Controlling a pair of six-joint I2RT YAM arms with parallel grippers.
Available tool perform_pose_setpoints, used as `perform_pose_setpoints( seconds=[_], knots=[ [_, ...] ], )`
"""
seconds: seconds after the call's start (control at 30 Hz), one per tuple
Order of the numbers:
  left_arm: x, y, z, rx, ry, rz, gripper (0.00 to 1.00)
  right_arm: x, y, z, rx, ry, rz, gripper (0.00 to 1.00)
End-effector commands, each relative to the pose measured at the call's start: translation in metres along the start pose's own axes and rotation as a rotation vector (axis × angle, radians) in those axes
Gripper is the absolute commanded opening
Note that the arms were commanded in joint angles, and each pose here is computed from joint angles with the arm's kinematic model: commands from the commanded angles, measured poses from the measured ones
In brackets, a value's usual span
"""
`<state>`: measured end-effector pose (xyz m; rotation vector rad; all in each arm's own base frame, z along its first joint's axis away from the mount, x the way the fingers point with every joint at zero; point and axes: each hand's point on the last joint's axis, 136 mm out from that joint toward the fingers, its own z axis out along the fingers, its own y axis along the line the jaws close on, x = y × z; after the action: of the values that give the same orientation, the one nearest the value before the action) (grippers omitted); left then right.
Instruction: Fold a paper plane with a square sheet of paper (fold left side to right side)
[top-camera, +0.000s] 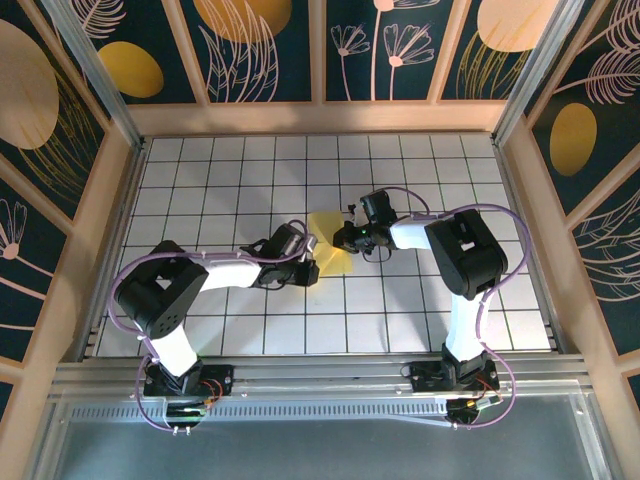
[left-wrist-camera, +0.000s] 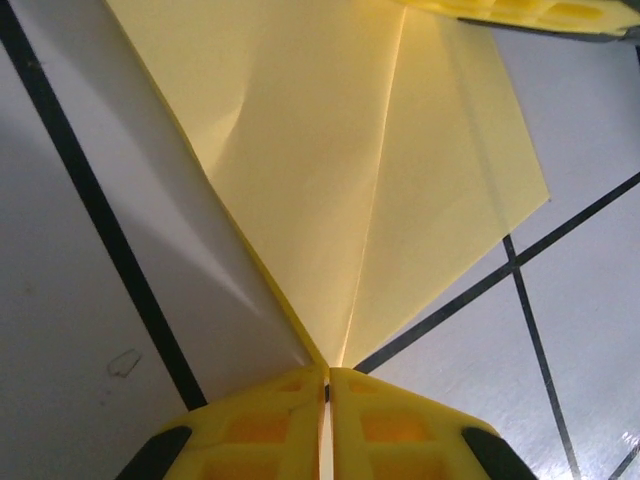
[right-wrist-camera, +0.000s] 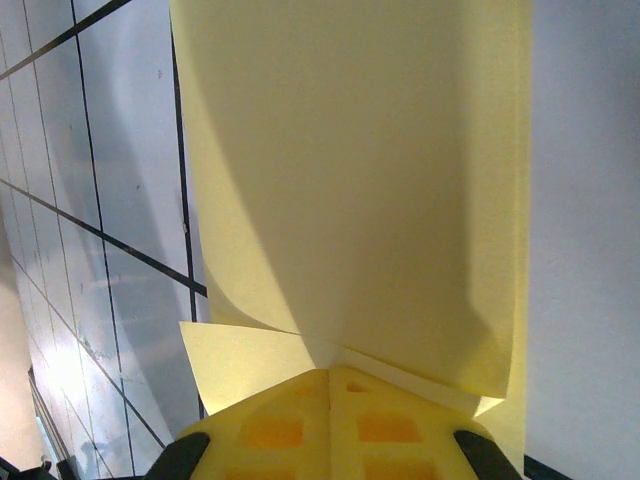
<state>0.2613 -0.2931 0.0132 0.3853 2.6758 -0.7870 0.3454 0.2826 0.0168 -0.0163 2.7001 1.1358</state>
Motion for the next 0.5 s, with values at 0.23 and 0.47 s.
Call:
perform_pose_setpoints(
  seconds=[0.23, 0.47],
  knots=[
    [-0.008, 0.011, -0.038, -0.034, -0.051, -0.108, 0.06, -0.001, 0.013, -0.007, -0.009, 0.004, 0.017, 0.07],
    [-0.046, 0.012, -0.062, 0.079, -0.166, -0.212, 0.25, -0.03, 0.05, -0.051, -0.131, -0.127, -0.014, 0.3]
  ],
)
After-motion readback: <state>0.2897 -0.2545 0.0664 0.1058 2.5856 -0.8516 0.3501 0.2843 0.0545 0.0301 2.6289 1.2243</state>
